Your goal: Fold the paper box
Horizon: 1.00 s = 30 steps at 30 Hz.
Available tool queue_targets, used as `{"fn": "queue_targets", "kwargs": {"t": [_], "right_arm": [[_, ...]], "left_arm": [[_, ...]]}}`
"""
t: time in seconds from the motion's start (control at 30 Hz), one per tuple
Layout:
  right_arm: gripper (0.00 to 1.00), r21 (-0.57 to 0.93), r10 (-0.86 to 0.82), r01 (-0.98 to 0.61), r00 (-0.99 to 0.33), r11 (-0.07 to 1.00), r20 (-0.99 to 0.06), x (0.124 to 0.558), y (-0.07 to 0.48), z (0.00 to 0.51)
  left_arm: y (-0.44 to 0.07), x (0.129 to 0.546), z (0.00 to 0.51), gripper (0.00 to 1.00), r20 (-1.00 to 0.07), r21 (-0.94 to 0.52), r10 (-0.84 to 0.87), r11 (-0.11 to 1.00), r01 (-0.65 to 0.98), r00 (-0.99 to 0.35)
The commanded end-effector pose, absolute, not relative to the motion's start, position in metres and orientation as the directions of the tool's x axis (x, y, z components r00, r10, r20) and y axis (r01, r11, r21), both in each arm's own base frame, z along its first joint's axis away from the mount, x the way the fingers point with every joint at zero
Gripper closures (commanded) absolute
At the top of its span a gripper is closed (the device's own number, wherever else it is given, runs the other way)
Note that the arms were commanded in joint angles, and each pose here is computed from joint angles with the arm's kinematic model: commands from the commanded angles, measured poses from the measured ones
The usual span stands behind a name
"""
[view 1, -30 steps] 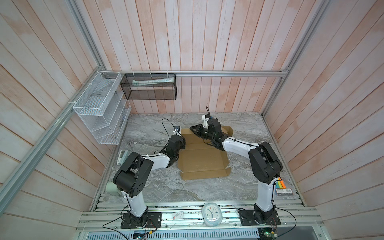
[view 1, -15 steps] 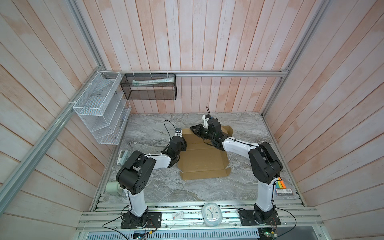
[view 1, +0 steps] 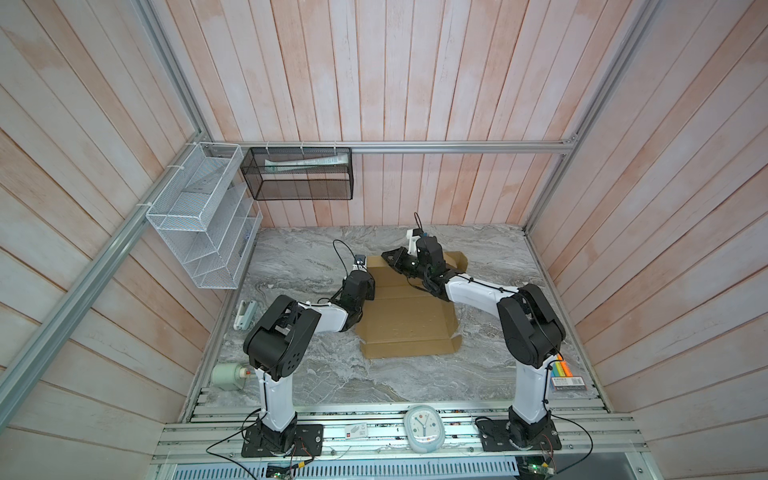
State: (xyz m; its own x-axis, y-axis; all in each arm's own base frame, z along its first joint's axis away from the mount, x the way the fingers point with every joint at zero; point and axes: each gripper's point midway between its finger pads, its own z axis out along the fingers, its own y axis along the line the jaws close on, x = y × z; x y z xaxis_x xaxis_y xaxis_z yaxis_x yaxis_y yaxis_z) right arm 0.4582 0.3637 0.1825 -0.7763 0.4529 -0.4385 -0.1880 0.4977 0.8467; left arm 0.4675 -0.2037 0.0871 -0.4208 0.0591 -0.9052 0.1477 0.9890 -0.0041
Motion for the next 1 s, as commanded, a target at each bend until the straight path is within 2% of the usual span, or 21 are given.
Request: {"fn": "queue_targets", "kwargs": {"t": [0.0, 0.37, 0.77, 0.97], "right_arm": [[0.88, 0.82, 0.43, -0.078, -0.821, 0.568, -0.375, 0.451, 0.357, 0.13], [0.88, 0.823, 0.431, -0.074, -0.824, 0.563, -0.369, 0.451, 0.358, 0.128], [0.88, 0.826, 0.439, -0.062, -0.823, 0.56, -0.359, 0.451, 0.357, 0.125], [0.88, 0.827, 0.442, -0.057, -0.823, 0.559, -0.356, 0.451, 0.356, 0.124]], "left_arm": [[-0.212, 0.471, 0.084, 0.84, -0.903, 0.009, 0.073, 0.988, 0.151, -0.424], [-0.212, 0.471, 0.087, 1.0, -0.904, 0.026, 0.083, 0.99, 0.141, -0.42], [-0.217, 0.465, 0.09, 1.0, -0.901, 0.041, 0.101, 0.988, 0.149, -0.421], [-0.216, 0.456, 0.081, 0.85, -0.893, 0.017, 0.085, 0.988, 0.157, -0.441]]}}
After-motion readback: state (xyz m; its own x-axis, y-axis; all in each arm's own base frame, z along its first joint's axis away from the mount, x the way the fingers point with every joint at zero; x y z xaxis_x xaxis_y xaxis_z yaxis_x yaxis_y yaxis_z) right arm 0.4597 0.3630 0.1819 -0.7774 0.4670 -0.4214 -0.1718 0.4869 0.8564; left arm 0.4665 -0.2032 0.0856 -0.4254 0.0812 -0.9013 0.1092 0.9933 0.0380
